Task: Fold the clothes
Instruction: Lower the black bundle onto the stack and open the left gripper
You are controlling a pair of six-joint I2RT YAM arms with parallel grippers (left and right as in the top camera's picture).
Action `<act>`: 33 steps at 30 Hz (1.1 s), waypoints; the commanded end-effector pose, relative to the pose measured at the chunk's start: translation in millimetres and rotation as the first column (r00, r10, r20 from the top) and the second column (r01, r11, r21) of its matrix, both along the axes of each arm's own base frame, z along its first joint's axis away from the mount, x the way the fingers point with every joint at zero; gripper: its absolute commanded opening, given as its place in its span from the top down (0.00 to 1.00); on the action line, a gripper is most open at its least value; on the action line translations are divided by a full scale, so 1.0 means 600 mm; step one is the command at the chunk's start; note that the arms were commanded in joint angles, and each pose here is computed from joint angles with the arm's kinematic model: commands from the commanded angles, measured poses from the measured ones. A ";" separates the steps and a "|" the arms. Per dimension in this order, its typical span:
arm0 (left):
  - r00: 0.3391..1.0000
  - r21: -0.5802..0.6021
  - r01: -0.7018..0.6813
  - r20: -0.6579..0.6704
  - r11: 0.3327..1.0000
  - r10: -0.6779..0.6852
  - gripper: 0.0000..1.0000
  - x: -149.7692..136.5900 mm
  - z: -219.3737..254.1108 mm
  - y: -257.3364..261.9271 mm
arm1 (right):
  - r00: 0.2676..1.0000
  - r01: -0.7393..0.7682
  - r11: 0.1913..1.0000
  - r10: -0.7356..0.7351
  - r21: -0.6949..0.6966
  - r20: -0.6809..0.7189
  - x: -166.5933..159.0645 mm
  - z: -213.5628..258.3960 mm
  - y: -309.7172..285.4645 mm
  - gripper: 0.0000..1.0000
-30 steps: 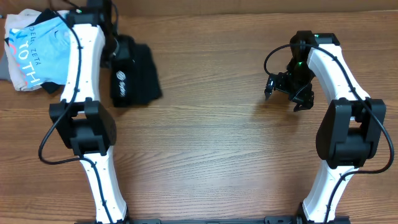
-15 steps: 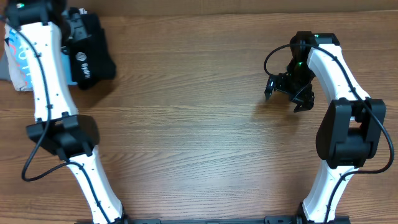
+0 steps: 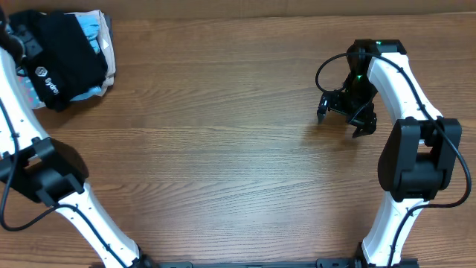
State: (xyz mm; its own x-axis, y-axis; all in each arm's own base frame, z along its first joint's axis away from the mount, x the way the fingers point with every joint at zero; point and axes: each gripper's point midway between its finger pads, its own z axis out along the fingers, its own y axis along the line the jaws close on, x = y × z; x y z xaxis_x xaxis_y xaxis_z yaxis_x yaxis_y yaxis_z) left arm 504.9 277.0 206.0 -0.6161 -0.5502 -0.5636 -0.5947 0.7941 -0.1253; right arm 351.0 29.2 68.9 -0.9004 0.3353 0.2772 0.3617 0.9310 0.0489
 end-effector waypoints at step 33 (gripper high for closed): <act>0.974 0.065 -0.039 0.223 0.997 0.024 0.79 0.039 0.097 0.034 | 1.000 0.001 1.000 -0.001 0.009 0.005 -0.007 0.028 0.004 0.00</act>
